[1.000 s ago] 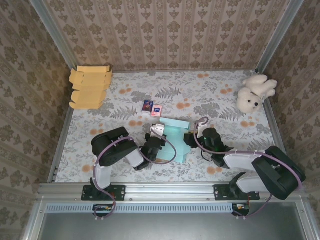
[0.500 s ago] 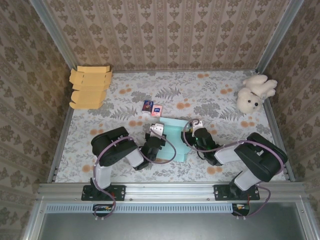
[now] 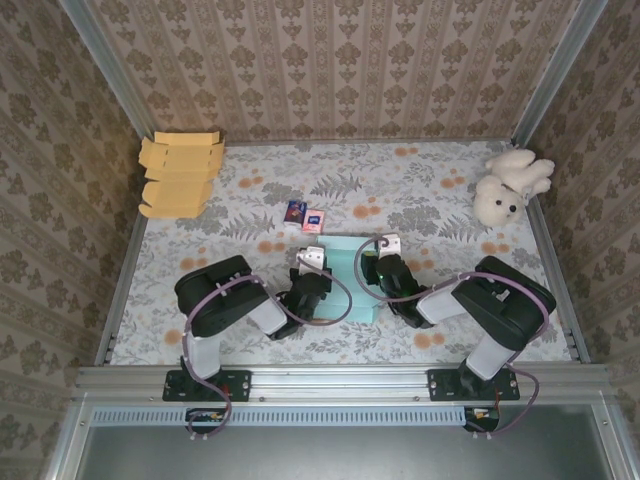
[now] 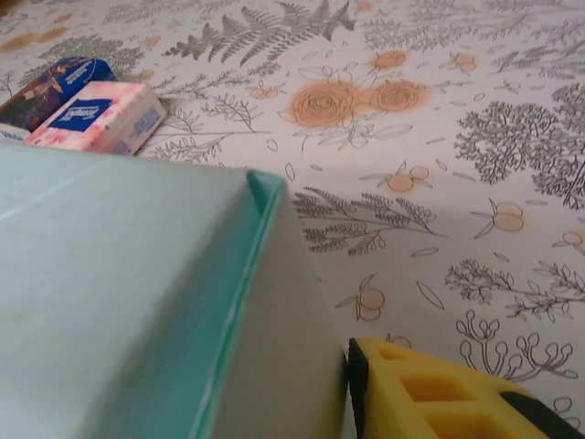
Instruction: Fold the paper box
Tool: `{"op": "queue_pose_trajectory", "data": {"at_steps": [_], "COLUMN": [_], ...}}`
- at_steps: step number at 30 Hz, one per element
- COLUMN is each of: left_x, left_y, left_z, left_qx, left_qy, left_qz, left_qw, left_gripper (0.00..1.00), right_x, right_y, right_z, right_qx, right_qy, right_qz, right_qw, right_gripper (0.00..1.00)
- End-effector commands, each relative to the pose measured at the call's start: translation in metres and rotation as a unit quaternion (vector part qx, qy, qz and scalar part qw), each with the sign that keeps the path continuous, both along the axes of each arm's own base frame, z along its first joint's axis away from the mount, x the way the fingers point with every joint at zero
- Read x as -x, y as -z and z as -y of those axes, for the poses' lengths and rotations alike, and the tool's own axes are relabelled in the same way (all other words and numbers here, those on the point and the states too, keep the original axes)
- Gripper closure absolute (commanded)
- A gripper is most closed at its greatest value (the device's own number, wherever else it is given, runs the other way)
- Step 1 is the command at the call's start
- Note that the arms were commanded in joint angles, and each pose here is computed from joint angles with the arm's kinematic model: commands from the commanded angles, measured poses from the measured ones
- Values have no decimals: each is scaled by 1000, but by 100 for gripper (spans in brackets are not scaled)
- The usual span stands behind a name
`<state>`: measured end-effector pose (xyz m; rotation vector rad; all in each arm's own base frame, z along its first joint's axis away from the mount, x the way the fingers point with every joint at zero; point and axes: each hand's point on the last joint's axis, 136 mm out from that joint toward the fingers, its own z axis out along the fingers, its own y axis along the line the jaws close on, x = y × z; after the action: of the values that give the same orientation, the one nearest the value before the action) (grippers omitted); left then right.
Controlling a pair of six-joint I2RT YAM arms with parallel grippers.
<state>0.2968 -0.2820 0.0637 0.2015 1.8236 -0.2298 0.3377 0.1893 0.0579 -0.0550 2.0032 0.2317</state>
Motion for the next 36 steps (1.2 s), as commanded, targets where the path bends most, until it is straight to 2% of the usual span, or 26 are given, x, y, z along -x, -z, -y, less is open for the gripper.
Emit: {"op": "queue_pose_trajectory", "data": {"at_steps": [1,11,15,18,23,29,36], "left_x": [3,-1,0,3,5,6,5], "left_y": [20,25,24,24,23,20,19], "left_z": [-21,-28,-30,-26,-18,-24,-23], "left_qx": [-37,-46,-37,-32,-29,-34,-41], "left_qy": [-47,-81,-88,-84,-67,-72,-76], "left_qz": [-41,-66,-75,-85,-87,-82,-83], "left_qw": [997,993,993,992,994,993,993], "left_gripper": [100,100,100,100,100,100,100], "right_x": [-2,13,8,1,-13,-26,-31], "right_y": [-1,-5,-5,-6,-6,-3,-10], "right_z": [6,3,25,31,8,3,-22], "right_qx": [15,4,36,55,66,48,51], "right_qy": [23,-13,53,77,18,-42,-113], "right_qz": [3,-12,-17,-7,20,27,46], "right_qw": [1000,1000,998,995,997,998,991], "right_gripper": [62,65,74,72,64,60,57]}}
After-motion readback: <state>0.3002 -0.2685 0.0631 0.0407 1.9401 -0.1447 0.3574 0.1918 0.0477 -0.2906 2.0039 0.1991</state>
